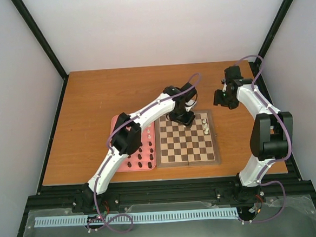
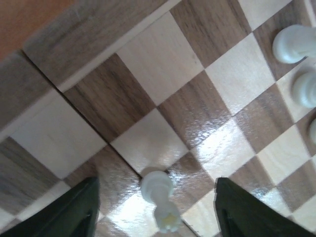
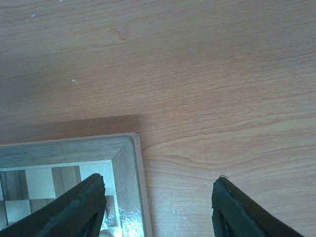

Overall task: Set up the chess pieces on the board
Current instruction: Place the chess piece on the chessboard, then pick up the chess piece from the chessboard.

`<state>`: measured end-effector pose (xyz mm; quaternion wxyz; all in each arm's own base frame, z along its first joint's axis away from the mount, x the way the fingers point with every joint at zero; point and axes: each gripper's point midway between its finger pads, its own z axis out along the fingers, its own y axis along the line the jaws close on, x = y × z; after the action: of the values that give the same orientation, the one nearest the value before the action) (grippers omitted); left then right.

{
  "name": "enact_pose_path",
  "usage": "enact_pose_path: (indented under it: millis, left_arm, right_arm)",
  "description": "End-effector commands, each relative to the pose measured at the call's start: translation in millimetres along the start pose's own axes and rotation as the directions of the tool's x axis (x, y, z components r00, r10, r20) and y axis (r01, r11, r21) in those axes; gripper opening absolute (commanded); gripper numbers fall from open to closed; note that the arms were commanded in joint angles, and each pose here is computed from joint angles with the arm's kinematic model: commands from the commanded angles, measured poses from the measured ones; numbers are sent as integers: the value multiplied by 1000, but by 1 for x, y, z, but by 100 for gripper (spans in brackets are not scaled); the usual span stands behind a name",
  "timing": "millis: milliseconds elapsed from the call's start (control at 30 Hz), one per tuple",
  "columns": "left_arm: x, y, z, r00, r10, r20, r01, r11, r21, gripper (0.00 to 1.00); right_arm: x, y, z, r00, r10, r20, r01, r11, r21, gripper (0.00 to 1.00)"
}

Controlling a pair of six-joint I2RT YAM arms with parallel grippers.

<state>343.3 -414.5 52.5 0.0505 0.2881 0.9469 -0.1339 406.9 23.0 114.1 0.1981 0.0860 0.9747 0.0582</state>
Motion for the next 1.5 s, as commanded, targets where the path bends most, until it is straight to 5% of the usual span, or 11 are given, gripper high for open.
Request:
enact_pose_path:
  millis: [0,100,500,800,1467]
  left_arm:
    - [-7,5,-33,998,16,54,-14,999,-45,80]
    - [-14,15,-60,994,0,106,6,998,-62,92]
    - [-5,134,-188,935,-166,313,224,962,-156,92]
    - [82,248,-180,853,-463,240,505,849,-155,85]
    - [101,259,-154,832,-529,171,550,826,-124,82]
  right_arm:
    - [-17,7,-18,997,-12,73,14,999,-31,58]
    - [-25,13,-26,995,-23,97,27,998,-49,58]
    - [1,125,-34,947,-320,30,322,940,-117,57]
    - [80,159,0,887,-422,-188,383,899,-212,56]
    - [130,159,35,822,-444,-355,364,891,-271,40]
